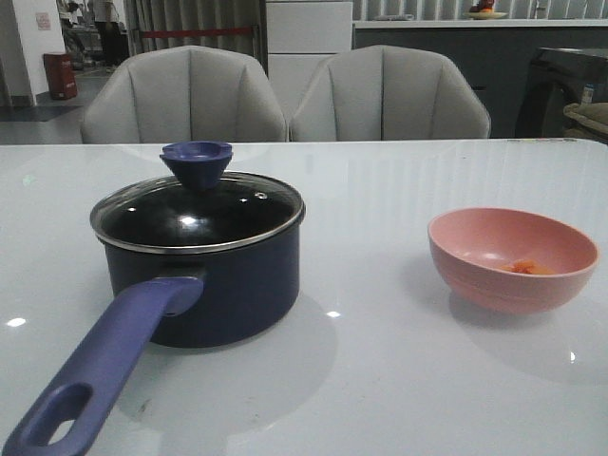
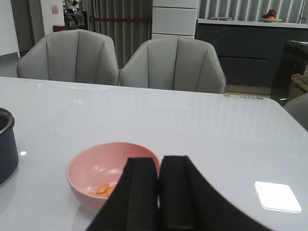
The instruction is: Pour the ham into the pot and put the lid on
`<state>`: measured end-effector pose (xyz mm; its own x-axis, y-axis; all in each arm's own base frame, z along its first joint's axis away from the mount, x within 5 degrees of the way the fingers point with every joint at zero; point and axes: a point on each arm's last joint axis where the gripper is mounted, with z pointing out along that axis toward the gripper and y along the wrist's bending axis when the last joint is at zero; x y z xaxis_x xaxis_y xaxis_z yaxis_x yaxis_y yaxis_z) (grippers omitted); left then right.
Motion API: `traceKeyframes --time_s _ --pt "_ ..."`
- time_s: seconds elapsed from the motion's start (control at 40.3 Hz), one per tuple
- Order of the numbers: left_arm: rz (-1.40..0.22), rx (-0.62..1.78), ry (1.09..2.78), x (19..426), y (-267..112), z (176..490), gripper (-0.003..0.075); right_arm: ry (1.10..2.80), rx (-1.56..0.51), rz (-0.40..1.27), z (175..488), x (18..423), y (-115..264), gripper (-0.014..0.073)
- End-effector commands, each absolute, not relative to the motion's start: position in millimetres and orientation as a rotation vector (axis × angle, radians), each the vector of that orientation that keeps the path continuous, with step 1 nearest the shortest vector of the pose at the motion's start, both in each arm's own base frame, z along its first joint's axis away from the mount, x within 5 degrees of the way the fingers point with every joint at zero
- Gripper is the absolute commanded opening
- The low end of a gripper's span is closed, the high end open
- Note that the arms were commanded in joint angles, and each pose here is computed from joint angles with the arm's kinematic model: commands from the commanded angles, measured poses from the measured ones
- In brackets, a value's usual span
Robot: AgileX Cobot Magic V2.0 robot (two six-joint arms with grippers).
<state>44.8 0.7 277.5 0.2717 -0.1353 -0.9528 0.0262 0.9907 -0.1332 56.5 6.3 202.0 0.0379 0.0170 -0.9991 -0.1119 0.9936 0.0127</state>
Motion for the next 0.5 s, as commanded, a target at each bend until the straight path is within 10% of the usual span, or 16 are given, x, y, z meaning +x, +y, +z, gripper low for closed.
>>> traceKeyframes --time_s 0.0,0.471 --pt "-0.103 -0.089 1.308 47 0 304 0.0114 1.435 -0.079 0.091 207 55 6 0.0161" --pt "-0.132 -0.062 1.72 64 -5 329 0.0114 1.435 -0.079 0.091 207 55 6 0.0161"
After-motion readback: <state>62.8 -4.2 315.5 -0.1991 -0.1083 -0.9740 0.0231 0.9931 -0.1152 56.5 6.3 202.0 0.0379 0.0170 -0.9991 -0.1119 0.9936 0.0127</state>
